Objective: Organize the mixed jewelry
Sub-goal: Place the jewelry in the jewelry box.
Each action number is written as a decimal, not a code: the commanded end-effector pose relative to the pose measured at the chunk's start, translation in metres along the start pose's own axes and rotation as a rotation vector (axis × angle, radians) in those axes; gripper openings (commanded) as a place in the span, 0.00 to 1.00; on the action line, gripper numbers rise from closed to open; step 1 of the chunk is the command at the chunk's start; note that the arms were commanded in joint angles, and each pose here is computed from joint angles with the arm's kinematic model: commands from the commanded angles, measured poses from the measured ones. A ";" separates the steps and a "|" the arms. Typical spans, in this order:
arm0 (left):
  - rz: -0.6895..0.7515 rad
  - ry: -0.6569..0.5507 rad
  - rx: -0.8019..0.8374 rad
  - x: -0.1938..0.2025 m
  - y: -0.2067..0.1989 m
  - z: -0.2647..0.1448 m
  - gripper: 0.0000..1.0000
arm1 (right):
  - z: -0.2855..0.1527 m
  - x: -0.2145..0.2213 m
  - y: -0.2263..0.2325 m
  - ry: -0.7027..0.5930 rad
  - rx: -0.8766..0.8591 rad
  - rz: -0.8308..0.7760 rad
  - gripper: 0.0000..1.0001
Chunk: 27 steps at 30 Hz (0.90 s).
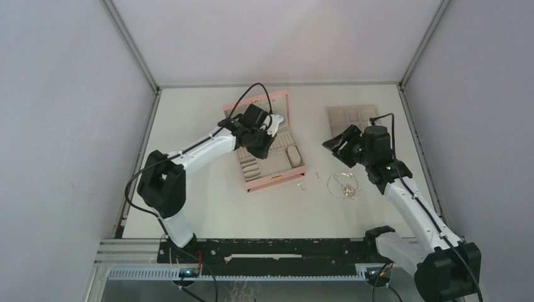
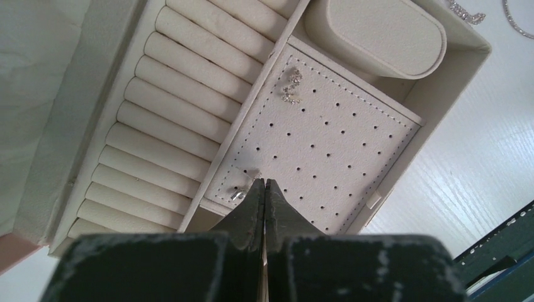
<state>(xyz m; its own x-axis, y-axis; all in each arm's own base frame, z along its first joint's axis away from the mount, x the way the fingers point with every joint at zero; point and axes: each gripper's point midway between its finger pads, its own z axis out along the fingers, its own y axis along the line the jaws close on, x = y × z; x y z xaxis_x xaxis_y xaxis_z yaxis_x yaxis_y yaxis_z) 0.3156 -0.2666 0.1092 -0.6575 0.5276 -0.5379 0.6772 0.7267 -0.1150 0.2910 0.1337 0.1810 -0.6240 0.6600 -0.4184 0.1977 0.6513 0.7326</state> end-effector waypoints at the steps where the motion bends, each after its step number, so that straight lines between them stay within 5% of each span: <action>1: -0.004 -0.026 -0.003 -0.010 0.003 0.001 0.00 | 0.000 -0.010 0.011 -0.032 -0.043 0.001 0.65; 27: 0.006 -0.004 -0.033 -0.008 0.014 0.006 0.00 | 0.001 -0.011 0.012 -0.029 -0.049 0.006 0.65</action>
<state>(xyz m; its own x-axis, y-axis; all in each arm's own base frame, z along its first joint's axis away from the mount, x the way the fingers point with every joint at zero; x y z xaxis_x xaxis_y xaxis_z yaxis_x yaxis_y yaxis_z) 0.3191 -0.2622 0.0924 -0.6785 0.5364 -0.5020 0.6661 0.7373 -0.1125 0.2927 0.1335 0.1797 -0.6259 0.6620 -0.4122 0.2010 0.6476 0.7350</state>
